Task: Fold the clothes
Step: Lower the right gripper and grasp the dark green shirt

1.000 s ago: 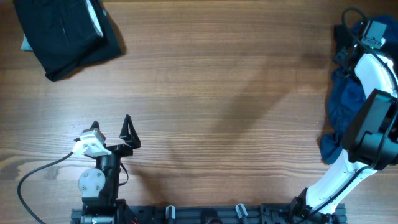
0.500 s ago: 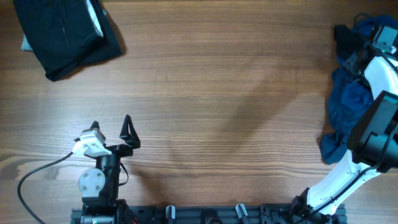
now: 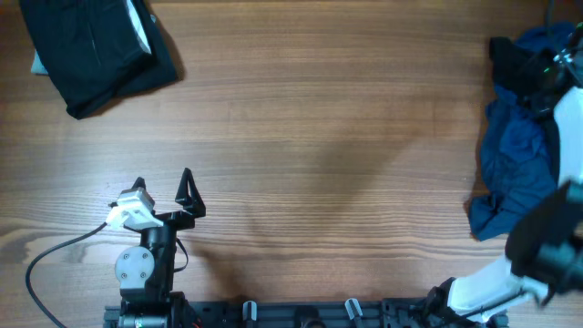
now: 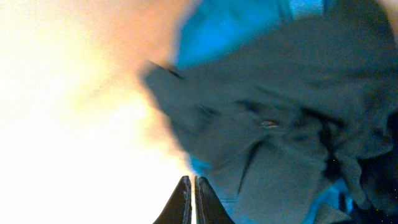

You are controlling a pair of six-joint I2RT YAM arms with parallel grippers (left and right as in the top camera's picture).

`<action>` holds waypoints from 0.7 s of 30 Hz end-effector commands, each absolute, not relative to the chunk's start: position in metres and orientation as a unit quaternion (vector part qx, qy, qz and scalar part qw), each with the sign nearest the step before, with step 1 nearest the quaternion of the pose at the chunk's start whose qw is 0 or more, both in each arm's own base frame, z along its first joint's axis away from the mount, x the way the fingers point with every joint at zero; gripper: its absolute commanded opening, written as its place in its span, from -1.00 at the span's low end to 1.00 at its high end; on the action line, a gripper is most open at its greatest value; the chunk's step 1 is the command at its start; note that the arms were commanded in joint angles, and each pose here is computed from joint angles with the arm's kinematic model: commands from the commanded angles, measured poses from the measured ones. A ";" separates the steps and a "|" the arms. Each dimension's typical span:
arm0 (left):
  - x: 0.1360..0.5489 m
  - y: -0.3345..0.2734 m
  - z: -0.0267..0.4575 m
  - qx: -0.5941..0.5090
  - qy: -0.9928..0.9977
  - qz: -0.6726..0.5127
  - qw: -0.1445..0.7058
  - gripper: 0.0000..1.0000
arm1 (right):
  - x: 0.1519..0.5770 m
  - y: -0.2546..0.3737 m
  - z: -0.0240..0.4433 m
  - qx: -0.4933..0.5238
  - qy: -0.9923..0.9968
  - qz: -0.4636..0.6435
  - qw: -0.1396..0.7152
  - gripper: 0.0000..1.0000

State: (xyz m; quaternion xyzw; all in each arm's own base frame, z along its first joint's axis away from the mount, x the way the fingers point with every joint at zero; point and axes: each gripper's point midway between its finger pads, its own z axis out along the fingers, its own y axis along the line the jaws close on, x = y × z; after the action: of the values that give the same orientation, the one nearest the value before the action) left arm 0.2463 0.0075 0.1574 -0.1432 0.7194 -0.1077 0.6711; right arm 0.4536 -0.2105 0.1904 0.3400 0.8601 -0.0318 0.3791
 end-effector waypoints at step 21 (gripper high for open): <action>0.246 0.004 0.157 -0.129 0.721 -0.107 0.672 0.99 | 0.400 -0.248 0.173 0.373 0.867 -0.138 0.301 0.47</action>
State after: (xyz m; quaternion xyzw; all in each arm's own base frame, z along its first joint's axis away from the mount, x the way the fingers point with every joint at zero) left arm 0.2463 0.0075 0.1574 -0.1432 0.7194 -0.1077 0.6711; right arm 0.4151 -0.2185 0.2173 0.3441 0.8610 -0.1072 0.3588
